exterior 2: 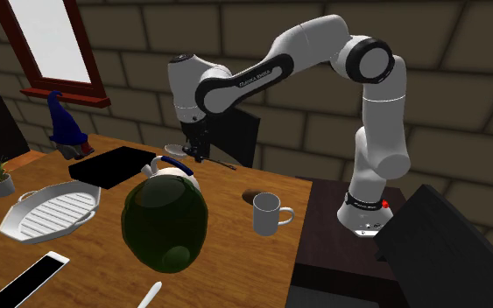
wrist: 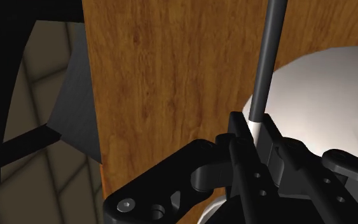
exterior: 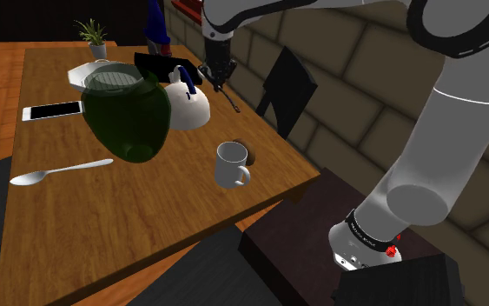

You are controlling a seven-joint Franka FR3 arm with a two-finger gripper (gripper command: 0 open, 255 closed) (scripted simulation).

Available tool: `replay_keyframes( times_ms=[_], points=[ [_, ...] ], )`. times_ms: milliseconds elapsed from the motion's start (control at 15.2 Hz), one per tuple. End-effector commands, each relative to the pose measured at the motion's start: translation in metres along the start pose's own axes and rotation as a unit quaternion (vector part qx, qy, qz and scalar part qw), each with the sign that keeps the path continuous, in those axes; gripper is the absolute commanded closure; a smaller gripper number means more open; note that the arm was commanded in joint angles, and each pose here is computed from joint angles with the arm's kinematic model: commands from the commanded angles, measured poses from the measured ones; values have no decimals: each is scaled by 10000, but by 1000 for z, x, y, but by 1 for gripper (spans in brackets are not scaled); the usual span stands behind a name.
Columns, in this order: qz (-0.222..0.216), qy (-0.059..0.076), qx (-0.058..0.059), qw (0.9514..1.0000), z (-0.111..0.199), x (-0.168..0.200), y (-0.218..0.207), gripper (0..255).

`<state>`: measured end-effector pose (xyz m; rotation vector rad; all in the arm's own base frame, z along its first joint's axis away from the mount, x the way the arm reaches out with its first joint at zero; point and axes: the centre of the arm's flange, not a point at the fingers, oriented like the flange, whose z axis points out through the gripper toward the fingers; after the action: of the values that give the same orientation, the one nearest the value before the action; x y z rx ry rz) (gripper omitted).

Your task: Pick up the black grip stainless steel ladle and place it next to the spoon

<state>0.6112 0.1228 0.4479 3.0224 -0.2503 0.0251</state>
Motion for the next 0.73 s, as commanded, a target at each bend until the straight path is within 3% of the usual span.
replay_keyframes(
  times_ms=[0,660],
  points=[
    [7,1,-1,10000,-2,-16,-18,255],
    [7,1,-1,10000,-16,-103,-117,255]
  ],
)
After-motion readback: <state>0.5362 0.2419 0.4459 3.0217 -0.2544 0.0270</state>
